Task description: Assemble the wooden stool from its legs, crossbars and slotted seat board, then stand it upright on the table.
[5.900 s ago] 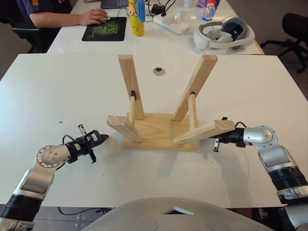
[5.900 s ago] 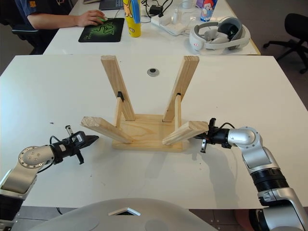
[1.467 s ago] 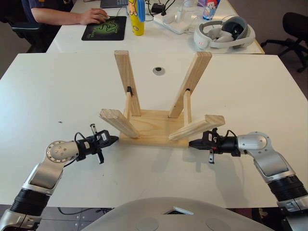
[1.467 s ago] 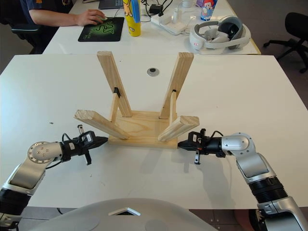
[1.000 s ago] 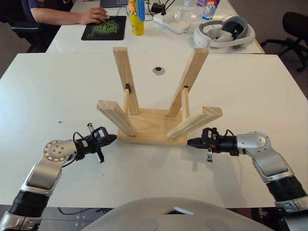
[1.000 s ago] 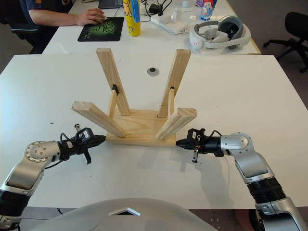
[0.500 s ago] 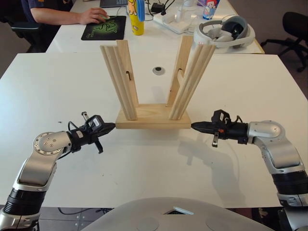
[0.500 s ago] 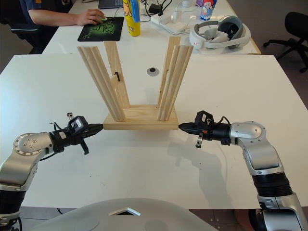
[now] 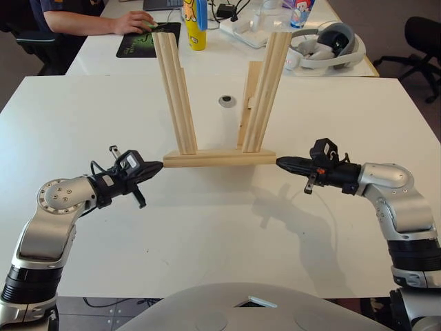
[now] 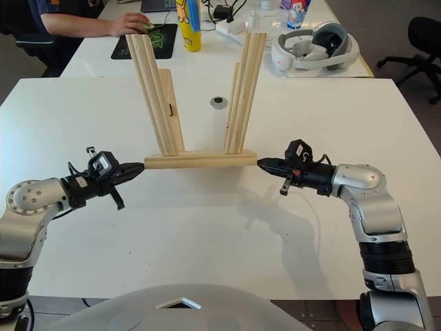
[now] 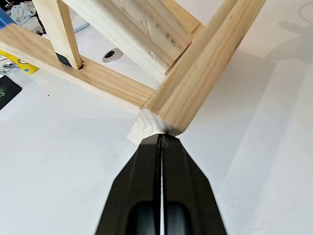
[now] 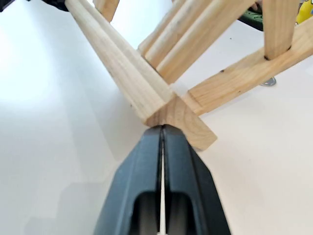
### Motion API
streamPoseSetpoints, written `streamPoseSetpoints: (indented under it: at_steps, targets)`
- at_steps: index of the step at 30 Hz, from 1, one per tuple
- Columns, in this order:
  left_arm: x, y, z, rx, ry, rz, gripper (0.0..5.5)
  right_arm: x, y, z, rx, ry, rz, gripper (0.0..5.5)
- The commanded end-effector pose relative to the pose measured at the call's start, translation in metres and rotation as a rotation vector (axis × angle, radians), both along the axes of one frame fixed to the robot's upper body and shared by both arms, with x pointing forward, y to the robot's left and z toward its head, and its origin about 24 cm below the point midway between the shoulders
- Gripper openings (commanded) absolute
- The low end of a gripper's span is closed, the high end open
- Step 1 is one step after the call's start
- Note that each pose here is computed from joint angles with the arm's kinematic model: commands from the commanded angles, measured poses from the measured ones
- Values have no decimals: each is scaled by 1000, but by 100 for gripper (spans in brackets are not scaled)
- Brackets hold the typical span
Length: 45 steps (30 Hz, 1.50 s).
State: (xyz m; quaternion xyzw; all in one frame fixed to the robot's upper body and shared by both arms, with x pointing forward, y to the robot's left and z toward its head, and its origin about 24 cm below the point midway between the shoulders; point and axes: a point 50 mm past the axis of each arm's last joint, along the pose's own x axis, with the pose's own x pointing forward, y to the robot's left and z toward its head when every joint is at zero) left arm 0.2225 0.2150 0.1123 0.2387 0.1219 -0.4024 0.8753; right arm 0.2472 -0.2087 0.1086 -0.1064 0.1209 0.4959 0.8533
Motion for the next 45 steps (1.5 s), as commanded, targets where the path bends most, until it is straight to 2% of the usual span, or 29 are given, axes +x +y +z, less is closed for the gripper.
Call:
streamPoseSetpoints:
  at_steps: [1, 21, 36, 45]
  targets:
    - [-2, -26, 9, -101, -32, -135, 2, 3, 30, 19, 139, -78, 114, 0]
    - [8, -18, 9, -106, -89, -50, 2, 12, 25, 11, 108, -89, 41, 0]
    - [8, 7, 9, -92, -102, 64, 2, 27, 2, 5, 79, -100, -76, 0]
    - [6, 19, -9, -73, -58, 129, 2, 32, -7, -7, 11, -124, -152, 0]
